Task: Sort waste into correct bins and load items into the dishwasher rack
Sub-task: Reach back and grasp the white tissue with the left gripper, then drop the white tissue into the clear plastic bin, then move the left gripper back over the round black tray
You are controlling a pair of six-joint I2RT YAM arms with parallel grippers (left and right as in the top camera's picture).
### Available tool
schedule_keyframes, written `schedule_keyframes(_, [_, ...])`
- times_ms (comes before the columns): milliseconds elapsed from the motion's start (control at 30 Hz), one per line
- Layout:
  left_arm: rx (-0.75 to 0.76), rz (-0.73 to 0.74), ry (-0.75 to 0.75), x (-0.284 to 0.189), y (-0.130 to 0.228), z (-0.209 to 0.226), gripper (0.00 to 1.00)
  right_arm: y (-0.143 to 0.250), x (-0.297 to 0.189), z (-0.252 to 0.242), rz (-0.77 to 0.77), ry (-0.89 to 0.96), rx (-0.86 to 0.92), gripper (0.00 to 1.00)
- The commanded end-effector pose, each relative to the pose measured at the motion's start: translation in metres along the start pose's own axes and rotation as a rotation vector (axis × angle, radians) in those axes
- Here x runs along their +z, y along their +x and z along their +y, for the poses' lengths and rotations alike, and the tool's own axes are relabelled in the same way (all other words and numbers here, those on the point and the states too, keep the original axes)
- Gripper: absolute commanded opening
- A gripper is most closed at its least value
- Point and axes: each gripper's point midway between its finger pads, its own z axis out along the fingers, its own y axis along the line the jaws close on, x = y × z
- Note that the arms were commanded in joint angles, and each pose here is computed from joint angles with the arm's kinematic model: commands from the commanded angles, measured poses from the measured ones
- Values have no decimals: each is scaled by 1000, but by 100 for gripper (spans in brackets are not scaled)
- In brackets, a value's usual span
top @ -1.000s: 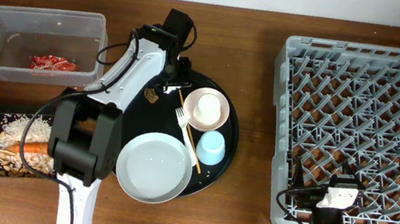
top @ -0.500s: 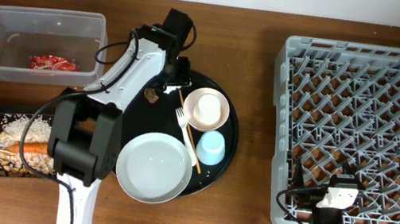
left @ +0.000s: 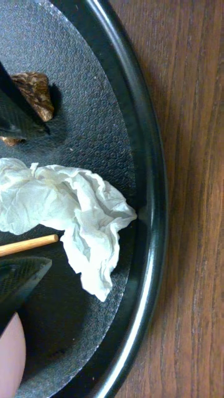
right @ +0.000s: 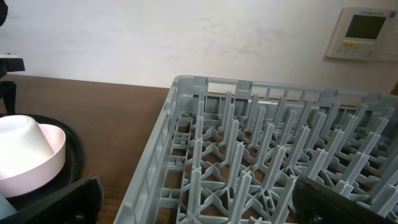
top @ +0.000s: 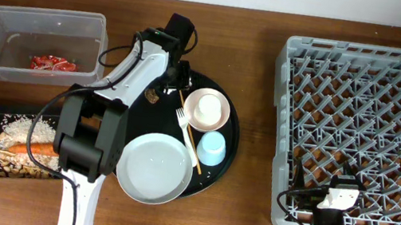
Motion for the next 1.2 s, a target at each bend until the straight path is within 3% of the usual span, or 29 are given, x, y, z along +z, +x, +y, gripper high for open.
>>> schedule_keyframes(0, [28, 0, -15, 3, 0, 1, 46, 2, 0, 0, 2, 0, 1, 99])
schedule_keyframes(100, [27, 0, -15, 3, 0, 1, 27, 2, 0, 0, 2, 0, 1, 99])
schedule_keyframes(300, [26, -9, -12, 0, -3, 0, 1, 2, 0, 0, 2, 0, 1, 99])
schedule_keyframes(667, [-73, -163, 29, -101, -72, 17, 1, 2, 0, 0, 2, 0, 1, 99])
schedule_keyframes(833, [-323, -207, -57, -142, -91, 98, 1, 2, 0, 0, 2, 0, 1, 99])
schedule_keyframes(1033, [-670, -140, -140, -141, -76, 211, 1, 2, 0, 0, 2, 0, 1, 99])
schedule_keyframes(1100, [-737, -113, -161, -138, -68, 236, 8, 2, 0, 0, 2, 0, 1, 99])
schedule_keyframes(1167, [-777, -89, -173, -134, -61, 256, 31, 2, 0, 0, 2, 0, 1, 99])
